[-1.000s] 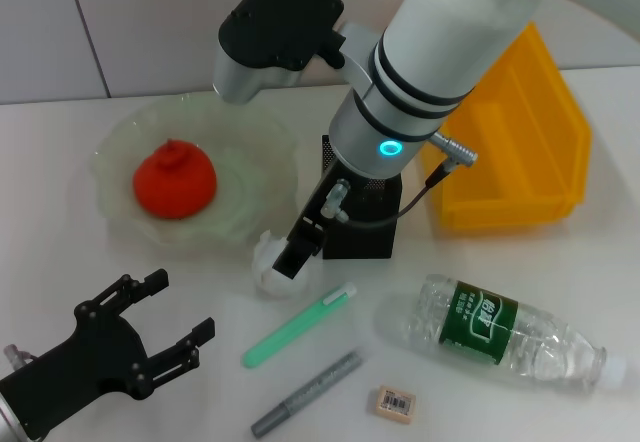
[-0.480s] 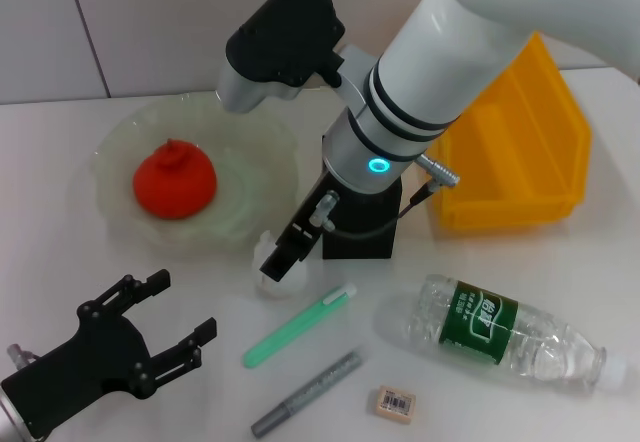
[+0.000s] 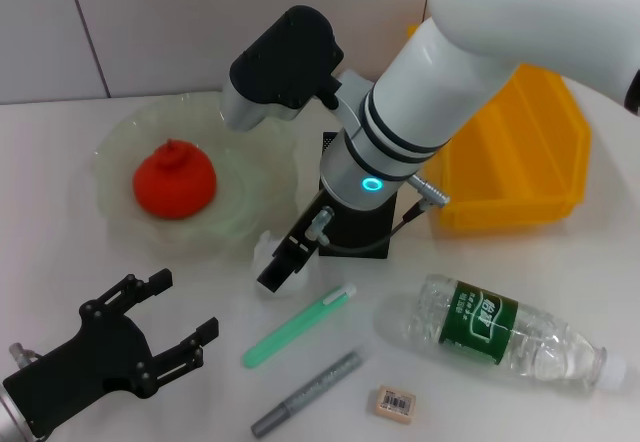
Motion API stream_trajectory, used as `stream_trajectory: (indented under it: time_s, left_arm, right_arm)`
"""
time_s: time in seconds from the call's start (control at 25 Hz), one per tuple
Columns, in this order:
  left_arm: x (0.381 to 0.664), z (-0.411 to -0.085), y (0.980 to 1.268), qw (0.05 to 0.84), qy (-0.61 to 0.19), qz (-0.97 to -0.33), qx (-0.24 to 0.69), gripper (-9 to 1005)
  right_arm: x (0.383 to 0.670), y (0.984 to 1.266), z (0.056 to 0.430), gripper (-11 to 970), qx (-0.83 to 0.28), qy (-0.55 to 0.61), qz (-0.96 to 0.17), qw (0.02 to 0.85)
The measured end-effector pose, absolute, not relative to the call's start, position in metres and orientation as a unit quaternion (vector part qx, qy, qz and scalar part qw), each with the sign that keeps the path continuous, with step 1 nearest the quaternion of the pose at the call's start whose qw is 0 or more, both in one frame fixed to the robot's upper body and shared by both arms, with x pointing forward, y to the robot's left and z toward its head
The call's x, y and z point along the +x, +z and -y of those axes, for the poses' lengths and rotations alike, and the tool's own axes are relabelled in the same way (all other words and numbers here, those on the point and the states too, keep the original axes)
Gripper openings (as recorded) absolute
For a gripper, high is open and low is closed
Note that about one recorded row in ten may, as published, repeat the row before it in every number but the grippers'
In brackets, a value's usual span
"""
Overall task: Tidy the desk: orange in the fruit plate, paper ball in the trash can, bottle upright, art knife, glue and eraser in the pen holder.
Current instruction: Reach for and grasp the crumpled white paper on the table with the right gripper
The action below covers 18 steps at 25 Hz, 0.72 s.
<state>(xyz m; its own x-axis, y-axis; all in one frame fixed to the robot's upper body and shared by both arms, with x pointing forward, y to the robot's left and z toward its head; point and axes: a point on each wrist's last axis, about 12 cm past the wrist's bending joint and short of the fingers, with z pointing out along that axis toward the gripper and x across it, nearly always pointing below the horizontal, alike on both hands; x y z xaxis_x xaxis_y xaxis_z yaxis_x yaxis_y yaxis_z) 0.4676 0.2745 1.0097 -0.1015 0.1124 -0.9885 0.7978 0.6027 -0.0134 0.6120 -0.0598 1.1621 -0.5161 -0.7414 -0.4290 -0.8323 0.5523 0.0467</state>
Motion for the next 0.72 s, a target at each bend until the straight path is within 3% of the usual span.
stream_trajectory:
  time_s: [0.72]
  left_arm:
    - [0.467,-0.273,1.009,0.581,-0.297,-0.681,0.334,829]
  right_arm:
    - [0.612,1.144,0.049,787,-0.469,0.112,-0.856,0.185]
